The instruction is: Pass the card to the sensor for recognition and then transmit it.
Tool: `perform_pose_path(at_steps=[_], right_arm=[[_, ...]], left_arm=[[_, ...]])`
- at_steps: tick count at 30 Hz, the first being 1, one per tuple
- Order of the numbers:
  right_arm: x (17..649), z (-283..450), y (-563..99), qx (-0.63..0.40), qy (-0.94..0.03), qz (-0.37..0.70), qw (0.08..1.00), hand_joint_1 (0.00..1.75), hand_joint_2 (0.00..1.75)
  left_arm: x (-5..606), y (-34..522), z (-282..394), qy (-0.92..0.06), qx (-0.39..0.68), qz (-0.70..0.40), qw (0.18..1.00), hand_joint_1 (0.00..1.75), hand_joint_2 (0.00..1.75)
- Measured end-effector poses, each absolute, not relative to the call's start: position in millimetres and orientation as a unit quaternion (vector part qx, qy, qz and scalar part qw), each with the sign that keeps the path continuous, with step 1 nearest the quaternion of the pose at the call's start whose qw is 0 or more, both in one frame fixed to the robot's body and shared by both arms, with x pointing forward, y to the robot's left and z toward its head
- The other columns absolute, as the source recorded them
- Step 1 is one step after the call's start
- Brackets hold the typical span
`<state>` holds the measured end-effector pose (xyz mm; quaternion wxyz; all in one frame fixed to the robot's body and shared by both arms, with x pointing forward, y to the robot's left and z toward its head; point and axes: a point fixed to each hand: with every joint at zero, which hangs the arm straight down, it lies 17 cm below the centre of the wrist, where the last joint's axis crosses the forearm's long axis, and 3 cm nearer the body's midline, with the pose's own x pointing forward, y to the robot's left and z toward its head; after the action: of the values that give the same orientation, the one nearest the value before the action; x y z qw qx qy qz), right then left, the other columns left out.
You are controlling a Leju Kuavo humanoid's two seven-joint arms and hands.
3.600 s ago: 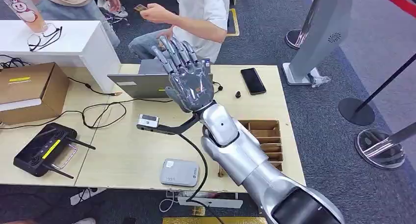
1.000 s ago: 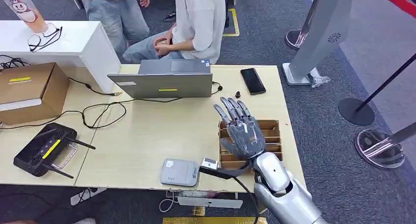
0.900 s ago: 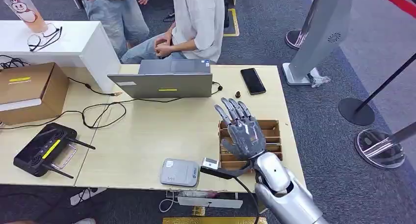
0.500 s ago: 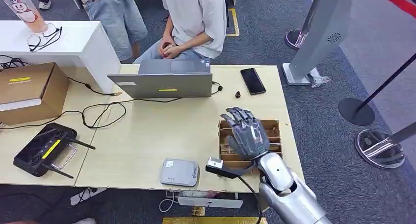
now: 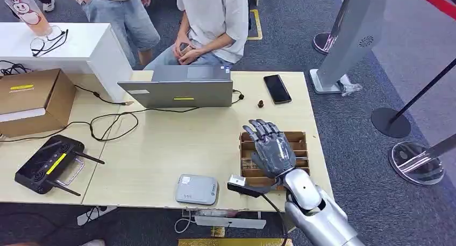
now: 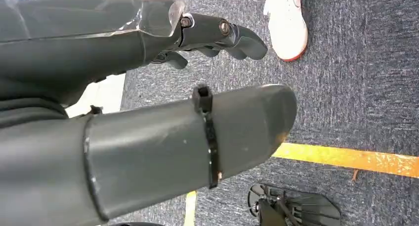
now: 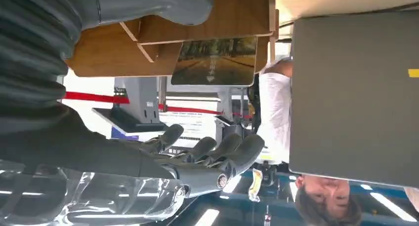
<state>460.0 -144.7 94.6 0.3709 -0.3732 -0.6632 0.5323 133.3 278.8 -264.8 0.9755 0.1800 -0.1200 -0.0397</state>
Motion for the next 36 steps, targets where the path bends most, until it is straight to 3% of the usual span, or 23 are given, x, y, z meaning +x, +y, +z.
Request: perform_pose_path(at_steps=[12, 13, 14, 15, 17, 23, 36], right_arm=[[471.7, 89.0, -154.8, -0.383, -0.649, 0.538, 0.378, 0.73, 1.75], [472.4, 88.9, -155.3, -0.383, -0.649, 0.538, 0.378, 0.87, 1.75], [473.4, 89.1, -156.0, -0.384, -0.648, 0.538, 0.378, 1.24, 1.75], [474.7, 89.6, -156.7, -0.385, -0.647, 0.538, 0.378, 1.34, 1.75], [477.4, 91.0, -157.9, -0.387, -0.647, 0.538, 0.378, 1.38, 1.75], [483.0, 92.6, -160.4, -0.391, -0.644, 0.538, 0.378, 1.75, 1.75], [486.0, 92.3, -160.3, -0.393, -0.643, 0.538, 0.378, 1.75, 1.75]], left_arm=[[133.0, 278.9, -264.9, -0.119, 0.18, -0.04, 0.976, 0.0, 0.0], [132.7, 278.9, -265.0, -0.118, 0.18, -0.041, 0.976, 0.0, 0.0], [132.6, 278.9, -265.0, -0.117, 0.18, -0.041, 0.976, 0.0, 0.0], [132.7, 279.0, -265.0, -0.118, 0.181, -0.041, 0.976, 0.0, 0.0], [132.7, 278.9, -265.0, -0.118, 0.18, -0.041, 0.976, 0.0, 0.0], [132.8, 278.7, -264.9, -0.118, 0.18, -0.041, 0.976, 0.0, 0.0], [132.8, 279.0, -265.0, -0.118, 0.18, -0.04, 0.976, 0.0, 0.0]])
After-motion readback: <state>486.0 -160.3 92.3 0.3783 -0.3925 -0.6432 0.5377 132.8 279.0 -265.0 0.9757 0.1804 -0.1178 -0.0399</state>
